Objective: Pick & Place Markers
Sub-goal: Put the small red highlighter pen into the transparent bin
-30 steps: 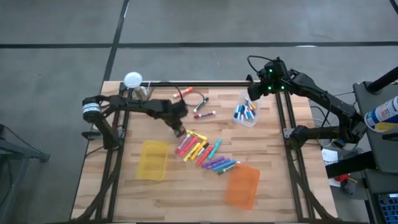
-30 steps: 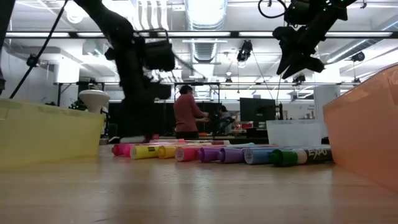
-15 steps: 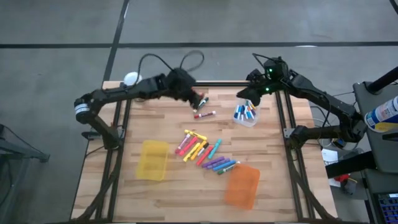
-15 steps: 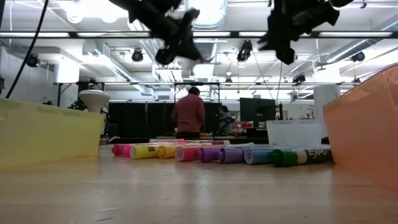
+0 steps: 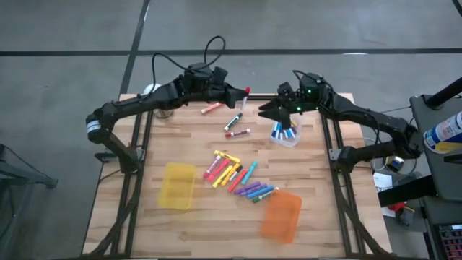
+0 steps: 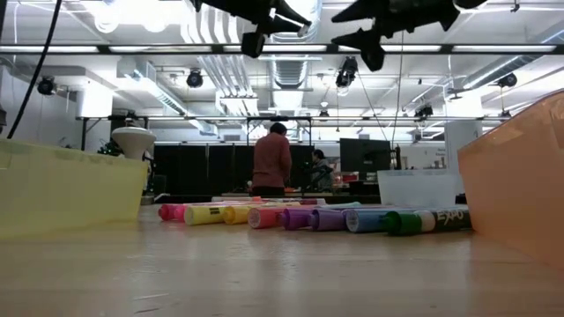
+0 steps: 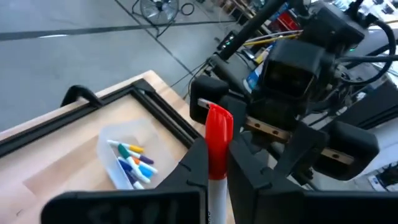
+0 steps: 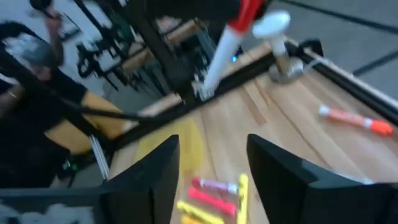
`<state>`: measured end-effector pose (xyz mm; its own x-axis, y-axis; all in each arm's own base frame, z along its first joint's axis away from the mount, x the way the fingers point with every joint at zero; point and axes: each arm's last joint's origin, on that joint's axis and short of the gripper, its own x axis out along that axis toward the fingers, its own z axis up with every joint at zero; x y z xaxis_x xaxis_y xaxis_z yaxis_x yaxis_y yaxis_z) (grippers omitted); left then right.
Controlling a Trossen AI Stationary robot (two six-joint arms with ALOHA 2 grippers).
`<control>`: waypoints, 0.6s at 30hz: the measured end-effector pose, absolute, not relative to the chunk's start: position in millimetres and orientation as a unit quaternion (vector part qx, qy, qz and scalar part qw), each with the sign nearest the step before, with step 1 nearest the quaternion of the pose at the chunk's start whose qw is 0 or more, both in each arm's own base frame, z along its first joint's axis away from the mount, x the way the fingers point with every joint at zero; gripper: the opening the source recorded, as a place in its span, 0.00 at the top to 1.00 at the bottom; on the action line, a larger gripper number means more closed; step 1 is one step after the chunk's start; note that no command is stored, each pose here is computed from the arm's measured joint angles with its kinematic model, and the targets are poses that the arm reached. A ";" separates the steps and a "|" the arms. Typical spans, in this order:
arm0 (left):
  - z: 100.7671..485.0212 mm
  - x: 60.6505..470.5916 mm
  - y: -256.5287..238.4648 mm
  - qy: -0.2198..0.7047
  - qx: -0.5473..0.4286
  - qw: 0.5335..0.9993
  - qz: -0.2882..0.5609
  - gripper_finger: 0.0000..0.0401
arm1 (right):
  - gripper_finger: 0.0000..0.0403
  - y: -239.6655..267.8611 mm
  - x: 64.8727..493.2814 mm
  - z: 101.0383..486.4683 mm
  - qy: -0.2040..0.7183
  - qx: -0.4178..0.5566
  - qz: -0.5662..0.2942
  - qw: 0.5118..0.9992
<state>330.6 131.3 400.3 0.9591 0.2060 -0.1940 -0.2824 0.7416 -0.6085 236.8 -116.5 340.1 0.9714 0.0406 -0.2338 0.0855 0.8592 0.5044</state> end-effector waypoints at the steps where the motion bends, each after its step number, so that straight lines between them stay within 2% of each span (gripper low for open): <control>1: 399.9 331.1 131.3 0.057 -0.344 0.928 0.130 0.94 | 0.53 -117.0 238.0 341.6 0.110 0.267 -0.013 0.957; 9: 406.6 335.0 128.7 0.018 -0.374 0.921 0.106 0.94 | 0.50 -117.2 244.8 352.8 0.043 0.256 -0.025 0.966; 18: 411.4 338.6 126.9 -0.013 -0.382 0.920 0.092 0.94 | 0.50 -124.2 260.8 347.7 0.013 0.288 -0.024 0.957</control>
<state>338.6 126.9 411.4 0.9826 0.1802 -0.0460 -0.1599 0.6917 -0.7043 260.8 -124.2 347.7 0.9985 -0.0385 -0.0380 0.0531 0.8324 0.5516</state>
